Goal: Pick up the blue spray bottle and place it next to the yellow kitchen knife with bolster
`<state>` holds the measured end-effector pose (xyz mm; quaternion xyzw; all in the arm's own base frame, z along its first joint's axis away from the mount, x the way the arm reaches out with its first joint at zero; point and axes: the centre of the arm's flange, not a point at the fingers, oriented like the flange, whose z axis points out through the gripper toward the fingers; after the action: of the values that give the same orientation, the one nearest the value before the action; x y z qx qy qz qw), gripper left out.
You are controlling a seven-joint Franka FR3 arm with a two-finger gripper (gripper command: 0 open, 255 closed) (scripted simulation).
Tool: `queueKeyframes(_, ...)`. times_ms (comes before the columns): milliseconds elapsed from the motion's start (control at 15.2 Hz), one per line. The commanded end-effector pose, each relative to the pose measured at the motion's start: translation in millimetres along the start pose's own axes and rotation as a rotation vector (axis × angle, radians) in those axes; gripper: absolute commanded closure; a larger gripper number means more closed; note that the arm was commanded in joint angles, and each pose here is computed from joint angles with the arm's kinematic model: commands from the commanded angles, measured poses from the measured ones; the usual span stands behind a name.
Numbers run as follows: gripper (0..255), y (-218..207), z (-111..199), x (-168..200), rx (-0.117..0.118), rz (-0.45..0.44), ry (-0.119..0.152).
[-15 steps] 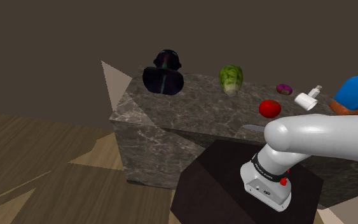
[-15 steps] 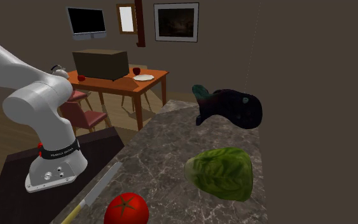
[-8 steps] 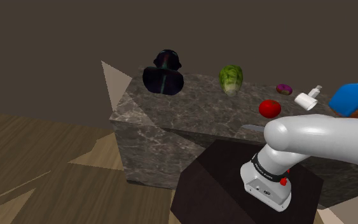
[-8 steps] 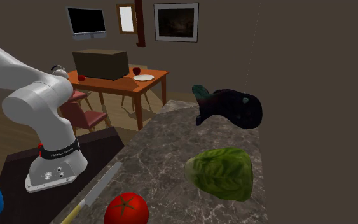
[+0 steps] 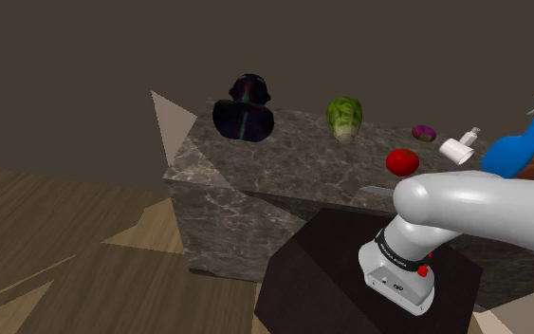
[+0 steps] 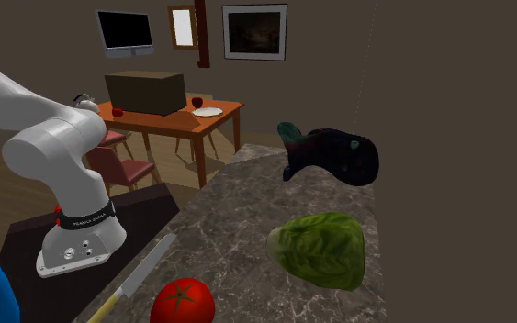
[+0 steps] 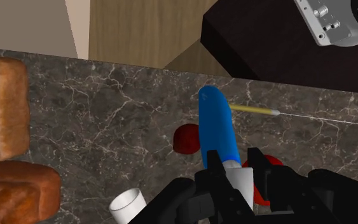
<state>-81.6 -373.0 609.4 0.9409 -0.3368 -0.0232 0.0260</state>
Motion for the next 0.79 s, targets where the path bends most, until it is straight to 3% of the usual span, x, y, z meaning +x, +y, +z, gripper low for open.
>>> queueKeyframes(0,255,0,11,-1,0.000,0.000,0.001)
queueKeyframes(726,255,-4,69,1,0.000,0.000,0.001)
